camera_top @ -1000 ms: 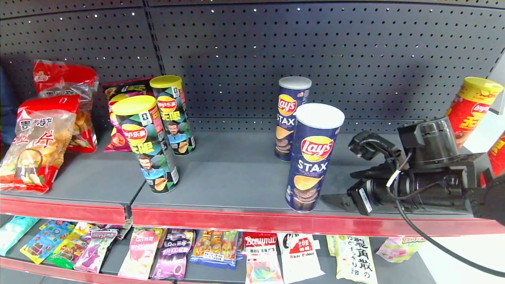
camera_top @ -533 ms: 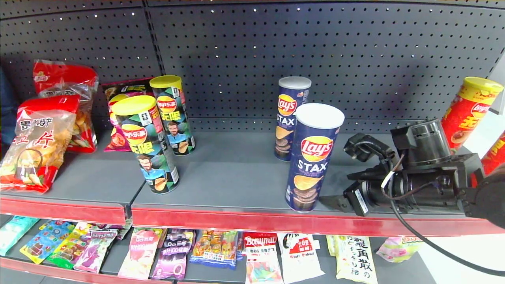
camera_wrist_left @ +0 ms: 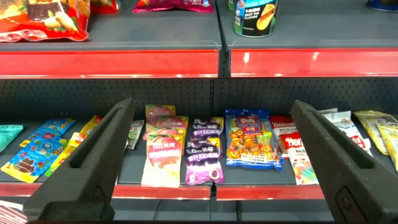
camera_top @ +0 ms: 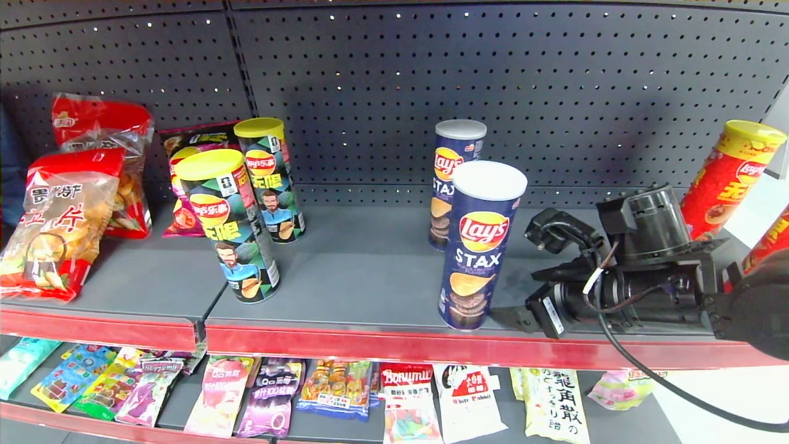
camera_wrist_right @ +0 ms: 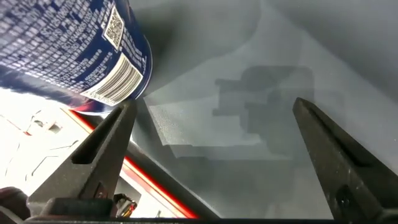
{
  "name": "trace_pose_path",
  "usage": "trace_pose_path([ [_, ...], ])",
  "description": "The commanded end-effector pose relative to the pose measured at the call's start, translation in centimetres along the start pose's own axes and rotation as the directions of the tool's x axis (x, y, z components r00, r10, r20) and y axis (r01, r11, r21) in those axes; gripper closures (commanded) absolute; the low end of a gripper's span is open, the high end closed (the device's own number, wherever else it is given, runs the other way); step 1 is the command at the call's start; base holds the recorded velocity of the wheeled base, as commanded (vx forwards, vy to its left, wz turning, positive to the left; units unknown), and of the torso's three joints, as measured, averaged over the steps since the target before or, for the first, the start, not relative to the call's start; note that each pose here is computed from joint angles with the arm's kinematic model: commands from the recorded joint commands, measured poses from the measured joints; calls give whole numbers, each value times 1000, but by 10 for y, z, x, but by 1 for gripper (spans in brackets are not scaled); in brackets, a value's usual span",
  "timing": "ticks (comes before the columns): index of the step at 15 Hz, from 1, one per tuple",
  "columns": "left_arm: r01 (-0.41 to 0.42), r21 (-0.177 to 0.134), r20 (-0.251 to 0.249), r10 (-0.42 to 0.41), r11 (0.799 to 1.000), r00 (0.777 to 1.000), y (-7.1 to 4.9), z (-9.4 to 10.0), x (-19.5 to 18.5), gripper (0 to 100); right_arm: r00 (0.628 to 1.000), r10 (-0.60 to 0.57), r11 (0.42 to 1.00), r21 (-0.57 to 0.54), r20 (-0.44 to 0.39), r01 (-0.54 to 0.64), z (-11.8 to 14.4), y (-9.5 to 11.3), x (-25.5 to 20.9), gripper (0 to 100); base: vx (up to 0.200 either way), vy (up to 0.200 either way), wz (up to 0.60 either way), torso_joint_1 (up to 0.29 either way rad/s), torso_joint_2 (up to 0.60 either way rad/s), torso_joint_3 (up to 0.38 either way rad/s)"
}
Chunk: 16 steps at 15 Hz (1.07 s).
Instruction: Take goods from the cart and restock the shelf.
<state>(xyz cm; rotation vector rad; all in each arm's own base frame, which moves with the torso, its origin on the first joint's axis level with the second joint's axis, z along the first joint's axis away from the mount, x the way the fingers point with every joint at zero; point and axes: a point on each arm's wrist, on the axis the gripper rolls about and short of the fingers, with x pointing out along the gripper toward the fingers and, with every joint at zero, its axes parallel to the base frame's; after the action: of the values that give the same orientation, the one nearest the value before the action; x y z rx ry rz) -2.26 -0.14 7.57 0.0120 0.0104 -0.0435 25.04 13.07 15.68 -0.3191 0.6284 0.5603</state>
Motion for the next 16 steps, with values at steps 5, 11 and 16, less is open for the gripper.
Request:
trace_pose_path([
  [5,0,0,0,0,1000,1000,0,0,0,0,1000,-8,1000,-1,-9,8,-1,0,3,0,0,0,0,0,0,0],
  [11,0,0,0,0,1000,1000,0,0,0,0,999,-44,999,5,-11,44,2,-3,5,0,0,0,0,0,0,0],
  [16,0,0,0,0,1000,1000,0,0,0,0,999,-40,999,0,-4,40,6,-2,8,0,0,0,0,0,0,0],
])
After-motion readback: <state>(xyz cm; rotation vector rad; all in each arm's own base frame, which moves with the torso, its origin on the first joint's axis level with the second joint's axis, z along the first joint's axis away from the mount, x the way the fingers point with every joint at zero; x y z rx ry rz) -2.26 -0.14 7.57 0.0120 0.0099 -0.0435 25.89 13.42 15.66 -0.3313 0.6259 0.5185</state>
